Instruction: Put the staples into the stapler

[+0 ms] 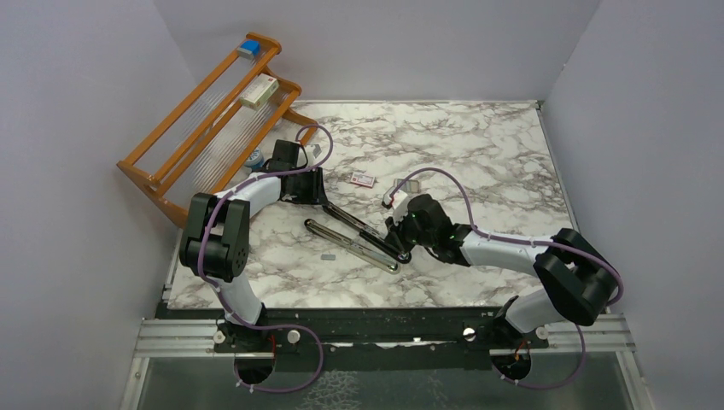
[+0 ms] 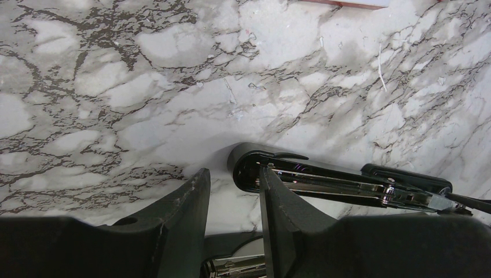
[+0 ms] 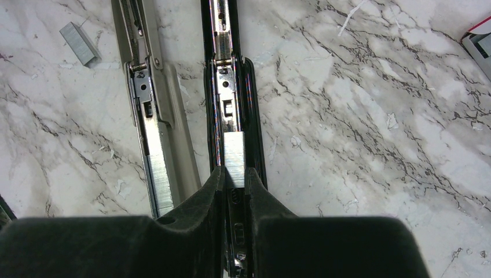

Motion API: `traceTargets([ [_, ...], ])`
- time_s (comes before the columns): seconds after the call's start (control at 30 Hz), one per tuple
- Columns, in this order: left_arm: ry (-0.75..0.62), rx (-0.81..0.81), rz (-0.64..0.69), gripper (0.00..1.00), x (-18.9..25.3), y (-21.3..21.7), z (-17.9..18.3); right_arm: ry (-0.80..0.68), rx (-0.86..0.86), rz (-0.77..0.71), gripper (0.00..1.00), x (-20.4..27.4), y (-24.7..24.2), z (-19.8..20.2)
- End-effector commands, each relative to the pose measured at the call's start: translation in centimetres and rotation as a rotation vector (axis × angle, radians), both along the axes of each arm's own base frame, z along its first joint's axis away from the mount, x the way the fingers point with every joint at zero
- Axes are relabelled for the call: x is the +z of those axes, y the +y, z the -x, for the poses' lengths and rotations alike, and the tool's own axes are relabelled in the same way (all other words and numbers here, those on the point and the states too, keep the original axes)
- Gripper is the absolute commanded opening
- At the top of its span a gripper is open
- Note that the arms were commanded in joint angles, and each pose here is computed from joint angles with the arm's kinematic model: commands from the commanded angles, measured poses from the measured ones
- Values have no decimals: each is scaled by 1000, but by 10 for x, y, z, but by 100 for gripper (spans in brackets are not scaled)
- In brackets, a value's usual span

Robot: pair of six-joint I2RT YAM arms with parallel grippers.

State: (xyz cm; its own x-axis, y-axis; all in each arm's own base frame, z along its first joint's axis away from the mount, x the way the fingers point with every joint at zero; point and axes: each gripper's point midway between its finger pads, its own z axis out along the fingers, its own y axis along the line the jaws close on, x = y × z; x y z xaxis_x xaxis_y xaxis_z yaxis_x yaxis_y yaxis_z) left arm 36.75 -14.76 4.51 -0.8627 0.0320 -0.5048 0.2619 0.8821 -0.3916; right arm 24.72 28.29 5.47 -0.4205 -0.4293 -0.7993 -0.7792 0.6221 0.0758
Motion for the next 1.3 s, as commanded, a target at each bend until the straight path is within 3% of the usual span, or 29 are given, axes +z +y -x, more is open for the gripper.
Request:
traceTargets([
  [0.0,37,8,-60,39,-14,10,4,42,32,15,15,-7,3,8],
  [0.93,39,7,-58,39,-15,10,5,120,30,26,17,-7,7,13],
  [1.27,38,7,-58,39,-15,10,4,119,21,23,28,-4,7,12],
])
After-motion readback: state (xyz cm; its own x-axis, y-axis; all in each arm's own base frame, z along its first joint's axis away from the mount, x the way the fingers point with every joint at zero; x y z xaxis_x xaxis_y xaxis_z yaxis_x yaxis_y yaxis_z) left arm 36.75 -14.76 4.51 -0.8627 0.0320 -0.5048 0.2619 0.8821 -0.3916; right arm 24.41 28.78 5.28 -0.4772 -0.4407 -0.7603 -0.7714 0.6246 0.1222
